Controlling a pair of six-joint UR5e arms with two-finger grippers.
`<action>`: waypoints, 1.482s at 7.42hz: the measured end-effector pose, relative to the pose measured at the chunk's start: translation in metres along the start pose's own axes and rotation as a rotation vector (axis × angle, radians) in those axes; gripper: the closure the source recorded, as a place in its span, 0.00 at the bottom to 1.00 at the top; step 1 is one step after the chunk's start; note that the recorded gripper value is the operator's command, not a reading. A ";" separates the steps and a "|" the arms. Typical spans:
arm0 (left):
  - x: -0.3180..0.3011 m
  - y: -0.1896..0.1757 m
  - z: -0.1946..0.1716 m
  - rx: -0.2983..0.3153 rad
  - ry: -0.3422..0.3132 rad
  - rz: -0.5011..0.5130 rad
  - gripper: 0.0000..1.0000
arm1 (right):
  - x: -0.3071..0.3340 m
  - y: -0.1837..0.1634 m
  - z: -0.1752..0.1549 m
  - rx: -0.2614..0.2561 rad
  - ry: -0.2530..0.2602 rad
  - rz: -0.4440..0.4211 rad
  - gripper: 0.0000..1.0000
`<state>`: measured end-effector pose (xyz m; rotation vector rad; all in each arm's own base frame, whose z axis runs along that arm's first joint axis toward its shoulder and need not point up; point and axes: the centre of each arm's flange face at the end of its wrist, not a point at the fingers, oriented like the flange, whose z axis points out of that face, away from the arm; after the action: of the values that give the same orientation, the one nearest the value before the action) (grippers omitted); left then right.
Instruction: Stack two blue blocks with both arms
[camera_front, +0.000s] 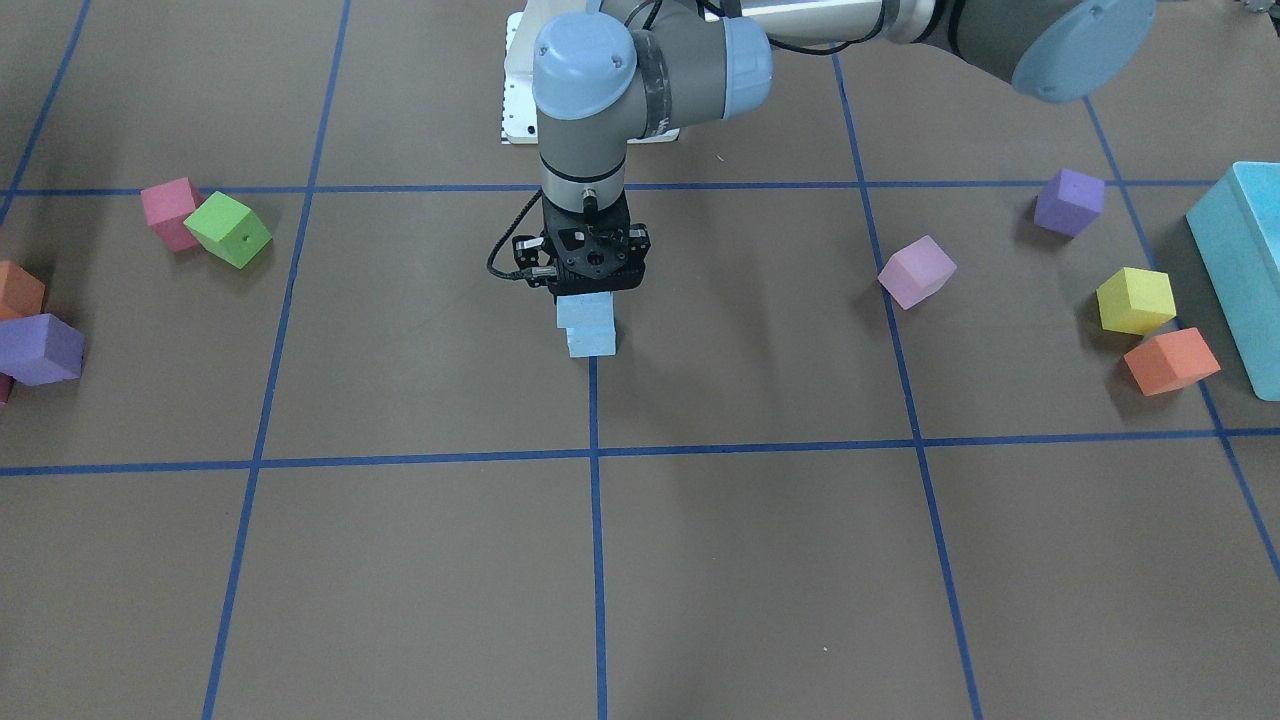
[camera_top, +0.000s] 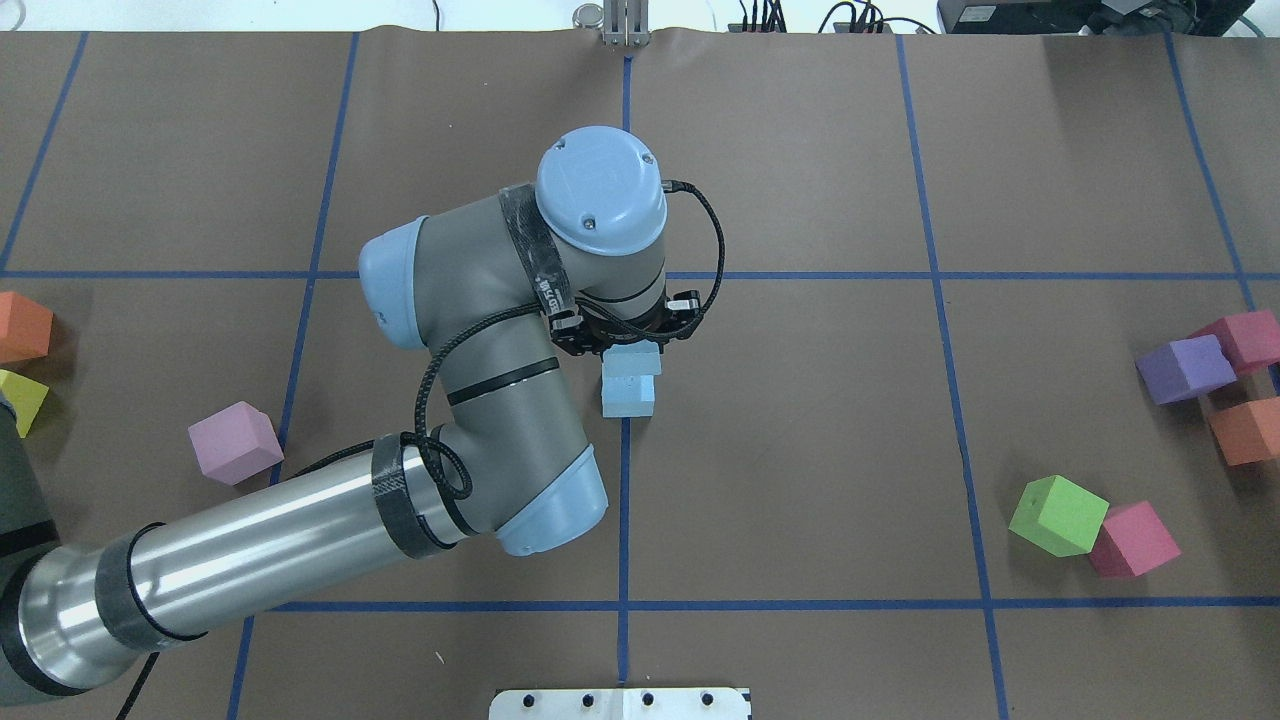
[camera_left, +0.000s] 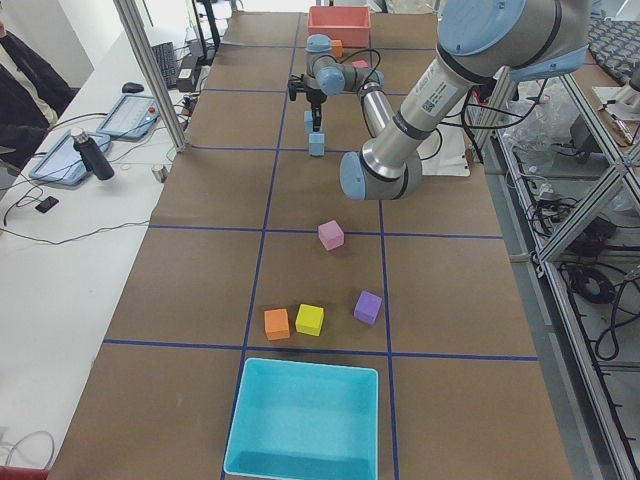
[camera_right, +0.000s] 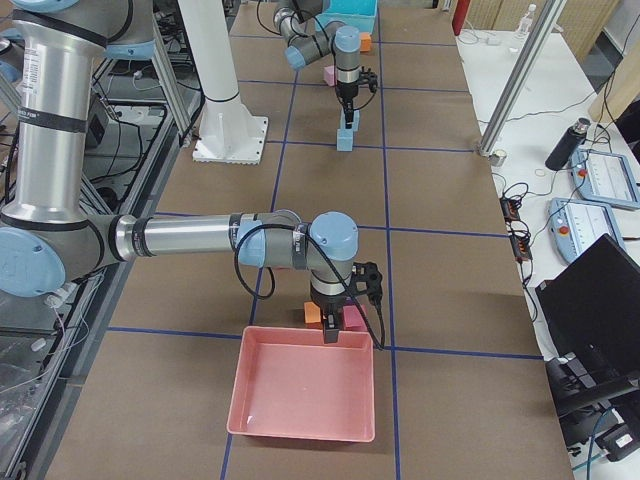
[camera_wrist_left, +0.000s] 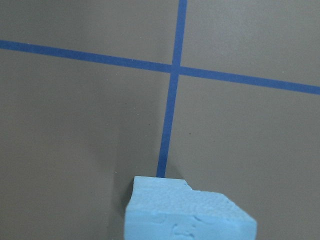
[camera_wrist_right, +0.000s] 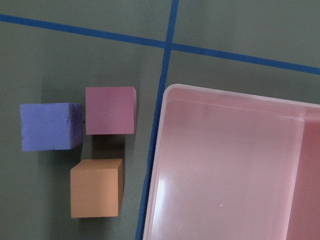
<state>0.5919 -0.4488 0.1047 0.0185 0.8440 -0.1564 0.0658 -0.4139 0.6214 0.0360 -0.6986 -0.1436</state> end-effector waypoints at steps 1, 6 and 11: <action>-0.002 0.001 0.005 0.000 -0.009 0.001 0.80 | 0.000 0.000 0.000 0.000 0.000 0.000 0.00; -0.004 0.015 0.022 -0.020 -0.025 0.014 0.76 | 0.000 0.000 0.000 0.000 0.001 0.000 0.00; -0.005 0.014 0.026 -0.009 -0.033 0.016 0.53 | 0.001 0.000 0.001 -0.002 0.001 0.001 0.00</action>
<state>0.6104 -0.4363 0.1252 0.0147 0.8113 -0.1373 0.0659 -0.4138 0.6227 0.0338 -0.6977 -0.1433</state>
